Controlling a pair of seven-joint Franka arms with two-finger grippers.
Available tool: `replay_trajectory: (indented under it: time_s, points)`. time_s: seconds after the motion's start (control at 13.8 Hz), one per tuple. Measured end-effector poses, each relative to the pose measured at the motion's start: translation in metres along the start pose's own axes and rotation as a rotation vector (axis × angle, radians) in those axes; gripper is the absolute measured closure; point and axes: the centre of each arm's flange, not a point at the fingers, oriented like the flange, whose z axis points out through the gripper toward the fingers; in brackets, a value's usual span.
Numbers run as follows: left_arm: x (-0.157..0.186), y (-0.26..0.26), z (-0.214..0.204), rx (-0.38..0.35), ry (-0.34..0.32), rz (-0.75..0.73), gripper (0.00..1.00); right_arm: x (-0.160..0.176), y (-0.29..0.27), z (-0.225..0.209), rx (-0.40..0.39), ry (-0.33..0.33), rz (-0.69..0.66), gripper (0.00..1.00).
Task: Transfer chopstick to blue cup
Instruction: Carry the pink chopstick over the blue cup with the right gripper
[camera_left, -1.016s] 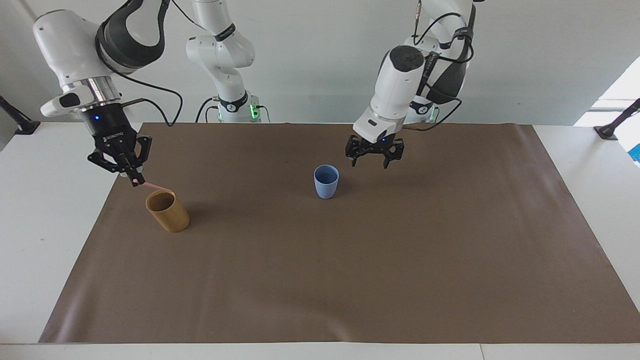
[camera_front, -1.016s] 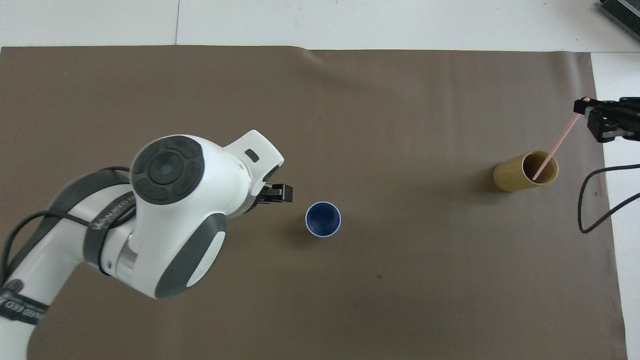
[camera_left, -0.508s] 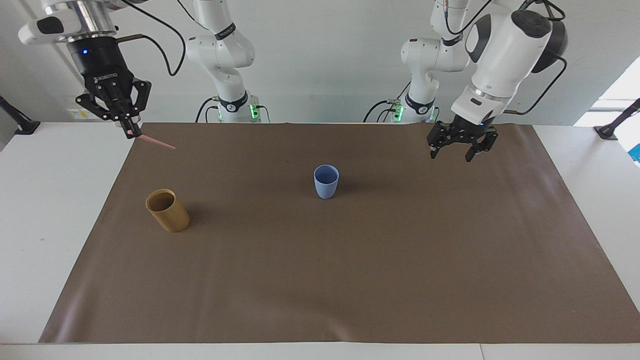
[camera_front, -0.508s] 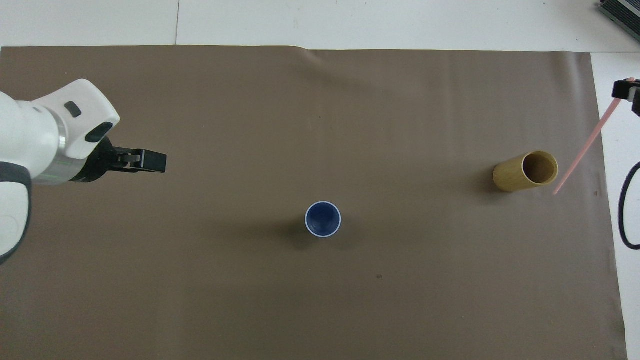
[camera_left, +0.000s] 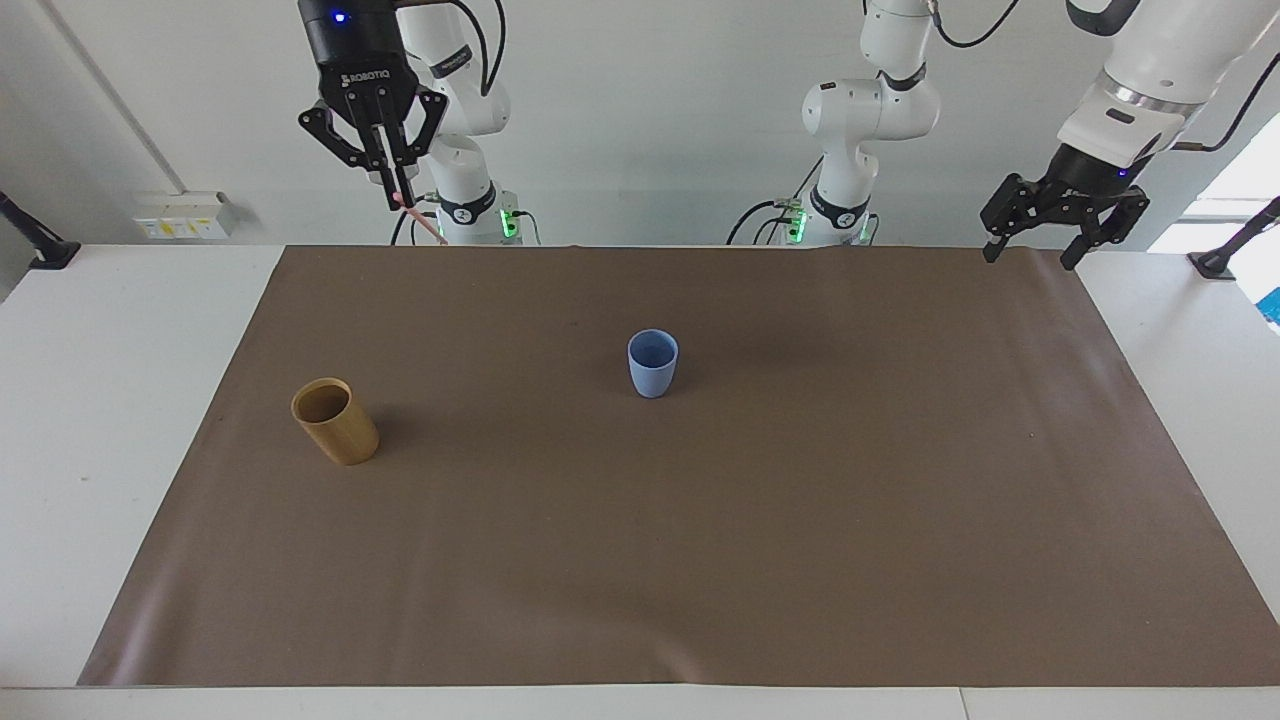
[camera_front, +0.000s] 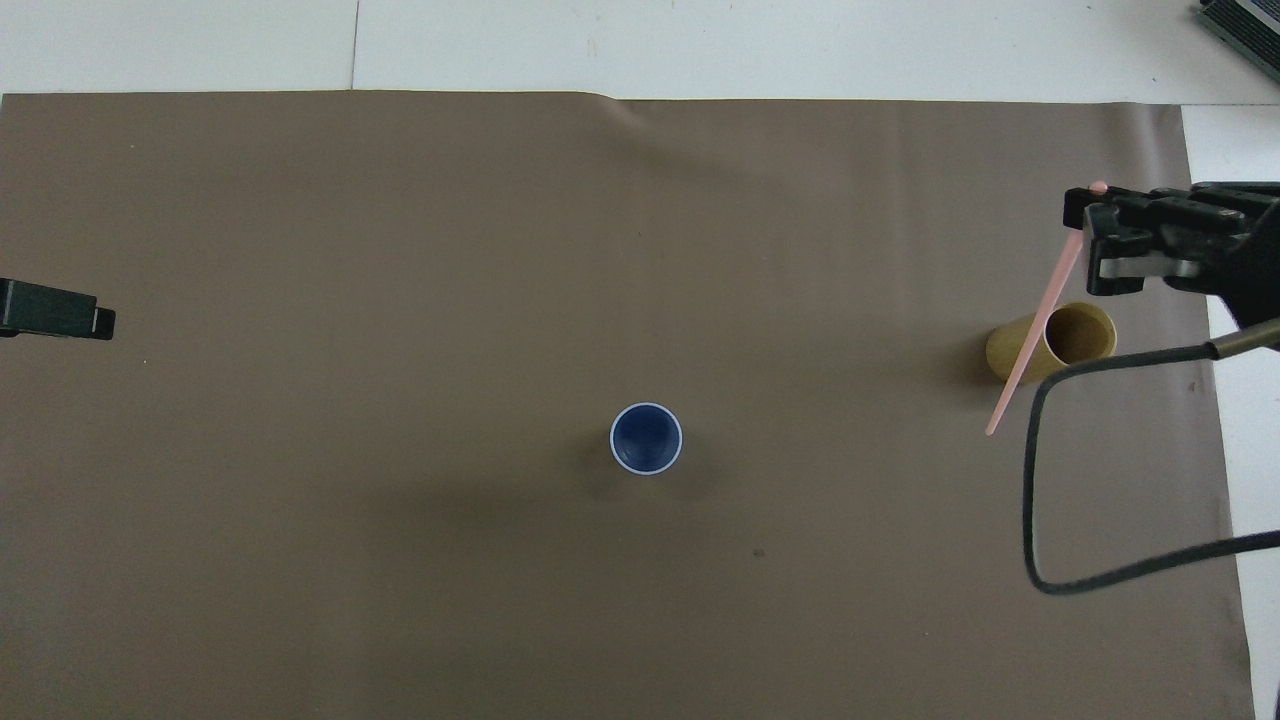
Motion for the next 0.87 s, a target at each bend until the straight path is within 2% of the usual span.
replay_trajectory:
  time_s: [0.44, 0.65, 0.87]
  points:
    - [-0.004, 0.001, -0.002, 0.006, -0.051, 0.002, 0.00, -0.008, -0.090, 0.005, -0.048, 0.000, 0.022, 0.92]
    - [-0.004, -0.001, -0.001, 0.019, -0.058, 0.000, 0.00, -0.015, -0.127, 0.009, -0.034, -0.001, 0.038, 0.92]
    - [-0.005, -0.004, 0.001, 0.038, -0.065, -0.002, 0.00, -0.020, -0.164, 0.025, -0.019, 0.029, 0.044, 0.92]
